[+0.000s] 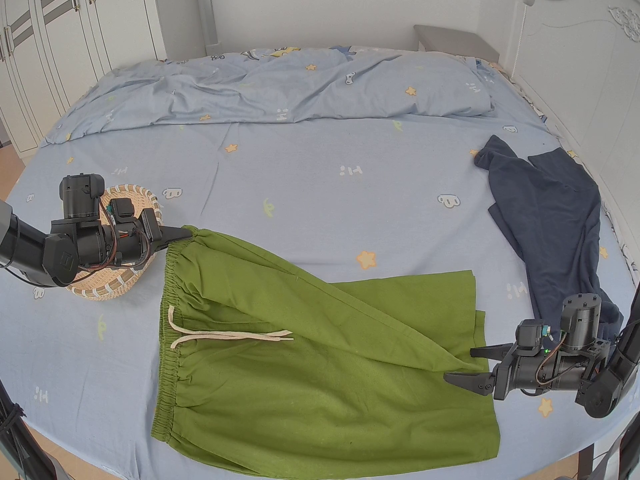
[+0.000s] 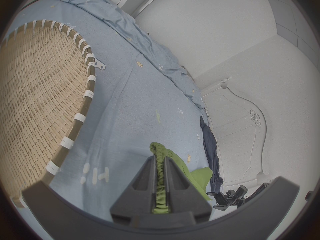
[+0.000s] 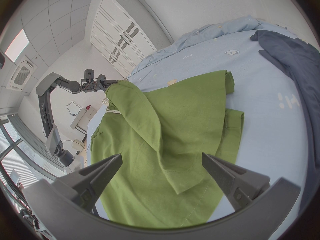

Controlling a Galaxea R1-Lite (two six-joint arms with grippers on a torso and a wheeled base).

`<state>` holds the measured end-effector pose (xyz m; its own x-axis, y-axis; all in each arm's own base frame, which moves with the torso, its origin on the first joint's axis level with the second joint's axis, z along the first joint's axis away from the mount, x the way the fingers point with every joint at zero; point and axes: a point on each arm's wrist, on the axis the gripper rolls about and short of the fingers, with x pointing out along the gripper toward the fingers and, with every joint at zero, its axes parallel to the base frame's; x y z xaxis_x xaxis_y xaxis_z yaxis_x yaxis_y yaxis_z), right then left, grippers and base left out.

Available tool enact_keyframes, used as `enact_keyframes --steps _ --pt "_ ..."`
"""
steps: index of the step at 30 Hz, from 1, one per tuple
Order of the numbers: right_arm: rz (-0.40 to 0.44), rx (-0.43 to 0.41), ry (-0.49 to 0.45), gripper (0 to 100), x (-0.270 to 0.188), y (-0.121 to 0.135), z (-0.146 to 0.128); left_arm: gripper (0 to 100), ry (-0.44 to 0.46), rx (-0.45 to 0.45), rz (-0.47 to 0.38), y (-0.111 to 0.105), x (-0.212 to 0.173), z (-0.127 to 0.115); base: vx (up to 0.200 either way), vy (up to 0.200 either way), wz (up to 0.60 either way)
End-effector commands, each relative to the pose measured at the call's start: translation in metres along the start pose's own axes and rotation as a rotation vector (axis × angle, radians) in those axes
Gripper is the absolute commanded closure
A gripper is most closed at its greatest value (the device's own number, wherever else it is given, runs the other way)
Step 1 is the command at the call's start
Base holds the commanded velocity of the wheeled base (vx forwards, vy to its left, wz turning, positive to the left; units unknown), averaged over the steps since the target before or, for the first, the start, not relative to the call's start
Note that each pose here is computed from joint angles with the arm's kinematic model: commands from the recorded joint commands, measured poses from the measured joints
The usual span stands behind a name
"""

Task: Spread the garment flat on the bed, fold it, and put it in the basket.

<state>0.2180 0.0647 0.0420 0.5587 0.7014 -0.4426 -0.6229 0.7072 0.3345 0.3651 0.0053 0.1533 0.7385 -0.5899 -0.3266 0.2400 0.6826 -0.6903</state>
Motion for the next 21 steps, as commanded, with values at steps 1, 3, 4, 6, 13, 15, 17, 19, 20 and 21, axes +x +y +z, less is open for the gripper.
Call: enact_keyframes --steps 1,3,4,6,13,15,17,19,20,21 --pt "-0.001 0.023 0.035 0 0.0094 -0.0064 -0.0098 100 0.002 -0.002 0.002 0.0017 0.0013 -0.0003 0.000 0.000 0.00" --pt "-0.001 0.021 0.032 0 0.0100 -0.0068 -0.0099 100 0.004 -0.004 0.003 0.0026 0.0020 -0.0007 0.000 0.000 0.00" --pt "-0.001 0.021 0.032 0 0.0106 -0.0072 -0.0100 100 0.004 -0.004 0.003 0.0026 0.0020 -0.0007 0.000 0.000 0.00" --pt "-0.002 0.022 0.032 0 0.0104 -0.0075 -0.0099 100 0.004 -0.004 0.003 0.0026 0.0020 -0.0007 0.000 0.000 0.00" --pt "-0.003 0.023 0.030 0 0.0114 -0.0082 -0.0095 100 0.003 -0.003 0.002 0.0021 0.0017 -0.0005 0.000 0.000 0.00" --pt "-0.005 0.024 0.029 100 0.0118 -0.0088 -0.0090 100 0.005 -0.004 0.001 0.0018 0.0020 -0.0008 0.000 0.000 0.00" --pt "-0.005 0.023 0.027 100 0.0119 -0.0090 -0.0087 100 0.005 -0.004 0.001 0.0018 0.0020 -0.0008 0.000 0.000 0.00" --pt "-0.005 0.023 0.027 100 0.0119 -0.0090 -0.0087 100 0.006 -0.005 0.002 0.0020 0.0020 -0.0011 0.000 0.000 0.00" --pt "-0.005 0.023 0.027 100 0.0119 -0.0090 -0.0087 100 0.006 -0.005 0.002 0.0020 0.0020 -0.0011 0.000 0.000 0.00" --pt "-0.004 0.024 0.027 100 0.0118 -0.0092 -0.0087 100 0.006 -0.005 0.002 0.0020 0.0020 -0.0011 0.000 0.000 0.00"
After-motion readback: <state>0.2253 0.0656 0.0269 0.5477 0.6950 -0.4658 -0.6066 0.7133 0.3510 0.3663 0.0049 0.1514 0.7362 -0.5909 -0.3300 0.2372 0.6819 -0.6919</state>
